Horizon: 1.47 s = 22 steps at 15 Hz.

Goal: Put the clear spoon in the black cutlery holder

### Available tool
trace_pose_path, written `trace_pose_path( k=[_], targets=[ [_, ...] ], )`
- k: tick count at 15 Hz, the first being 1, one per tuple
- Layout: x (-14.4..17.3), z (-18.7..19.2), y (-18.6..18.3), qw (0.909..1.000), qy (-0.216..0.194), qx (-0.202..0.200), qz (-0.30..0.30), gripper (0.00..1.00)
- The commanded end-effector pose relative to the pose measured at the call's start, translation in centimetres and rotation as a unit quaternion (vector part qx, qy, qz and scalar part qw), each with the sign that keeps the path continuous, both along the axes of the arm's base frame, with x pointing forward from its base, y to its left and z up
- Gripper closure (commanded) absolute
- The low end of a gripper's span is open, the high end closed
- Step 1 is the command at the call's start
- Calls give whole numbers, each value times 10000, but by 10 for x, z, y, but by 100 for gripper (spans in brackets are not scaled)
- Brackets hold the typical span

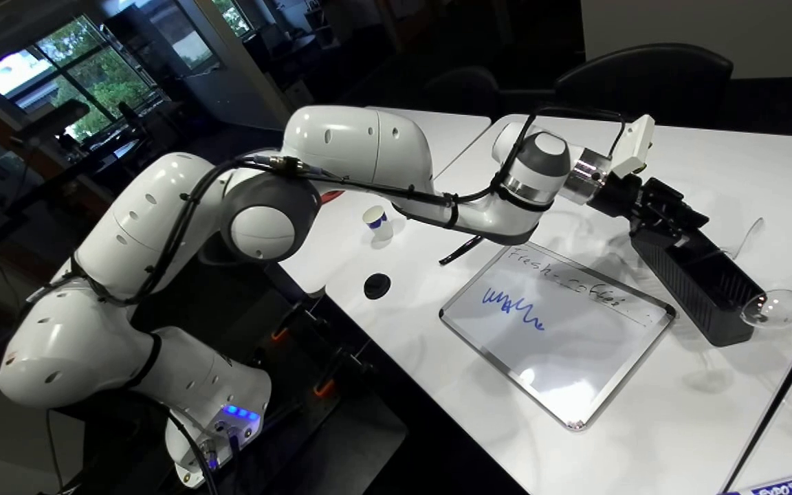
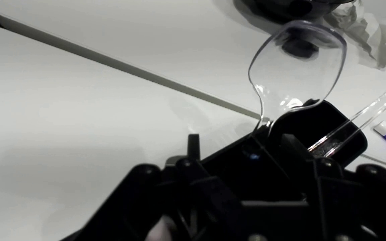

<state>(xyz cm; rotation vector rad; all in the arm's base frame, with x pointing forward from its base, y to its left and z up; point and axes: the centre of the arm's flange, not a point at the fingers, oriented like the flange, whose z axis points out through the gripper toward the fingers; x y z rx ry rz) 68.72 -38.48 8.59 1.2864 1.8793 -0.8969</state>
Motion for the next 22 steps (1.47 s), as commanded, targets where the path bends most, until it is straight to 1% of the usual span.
trace_pose_path(
  k=[1, 2, 4, 6, 8, 9, 11, 13, 15, 17, 18, 22],
  targets=[
    [3, 24, 6, 9998, -109, 157, -5, 5],
    [1, 33, 10, 9997, -155, 176, -116, 0],
    [-1, 54, 17, 9990, -251, 325, -179, 0],
    [-6, 88, 25, 9963, -472, 599, -391, 0],
    [-7, 123, 32, 9910, -561, 797, -920, 0],
    [-9, 144, 38, 9878, -475, 783, -1257, 0],
    [-15, 178, 49, 9791, -449, 890, -1773, 0],
    [-25, 214, 64, 9705, -460, 1075, -2108, 0],
    [-39, 250, 76, 9648, -538, 1298, -2221, 0],
    [-51, 278, 81, 9628, -727, 1513, -2117, 0],
    [-57, 292, 83, 9593, -816, 1677, -2118, 0],
    [-81, 329, 88, 9470, -972, 2211, -2118, 0]
  ],
)
